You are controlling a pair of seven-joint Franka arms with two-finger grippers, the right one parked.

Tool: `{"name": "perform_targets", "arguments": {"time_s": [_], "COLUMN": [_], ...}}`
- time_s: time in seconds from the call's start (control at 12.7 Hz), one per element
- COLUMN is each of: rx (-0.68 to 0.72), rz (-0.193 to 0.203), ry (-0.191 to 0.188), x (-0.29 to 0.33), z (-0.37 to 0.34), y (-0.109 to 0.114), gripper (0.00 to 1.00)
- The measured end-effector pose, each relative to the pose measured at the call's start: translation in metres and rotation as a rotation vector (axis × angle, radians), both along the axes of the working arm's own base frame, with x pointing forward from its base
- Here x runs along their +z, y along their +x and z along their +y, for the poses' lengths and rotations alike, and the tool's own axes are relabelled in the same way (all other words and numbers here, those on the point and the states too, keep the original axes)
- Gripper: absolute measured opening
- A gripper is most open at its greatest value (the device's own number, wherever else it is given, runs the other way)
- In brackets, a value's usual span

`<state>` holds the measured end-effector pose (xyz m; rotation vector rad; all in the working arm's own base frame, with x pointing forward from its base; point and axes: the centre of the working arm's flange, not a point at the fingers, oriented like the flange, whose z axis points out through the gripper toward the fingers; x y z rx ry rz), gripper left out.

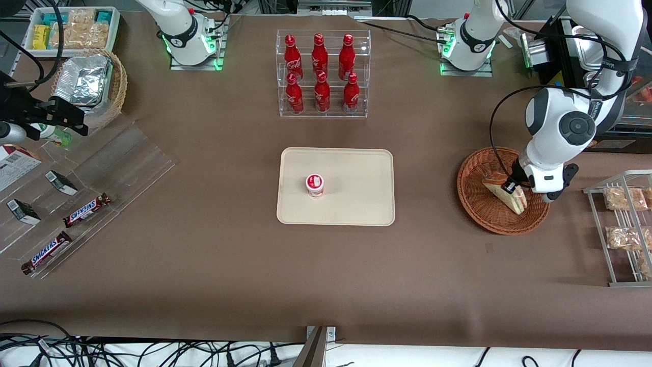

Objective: Place sandwich from basket to tray
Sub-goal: 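Close the left gripper on the sandwich and lift it from the basket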

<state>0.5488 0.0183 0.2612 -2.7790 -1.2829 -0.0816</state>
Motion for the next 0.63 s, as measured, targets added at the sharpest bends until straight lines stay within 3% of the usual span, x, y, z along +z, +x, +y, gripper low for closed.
{"name": "perform_targets", "arguments": {"time_s": [0.24,0.47,0.63], "rx": [-0.01,-0.049,-0.078], "rz": [0.004,0.082,0.107], "ry": [0.001,0.017,0.029], "x": [0.004,0.036,0.071], "z": [-0.004,-0.021,-0.029], "y": [0.003,0.021,0.037], "gripper": [0.29,0.3,0.3]}}
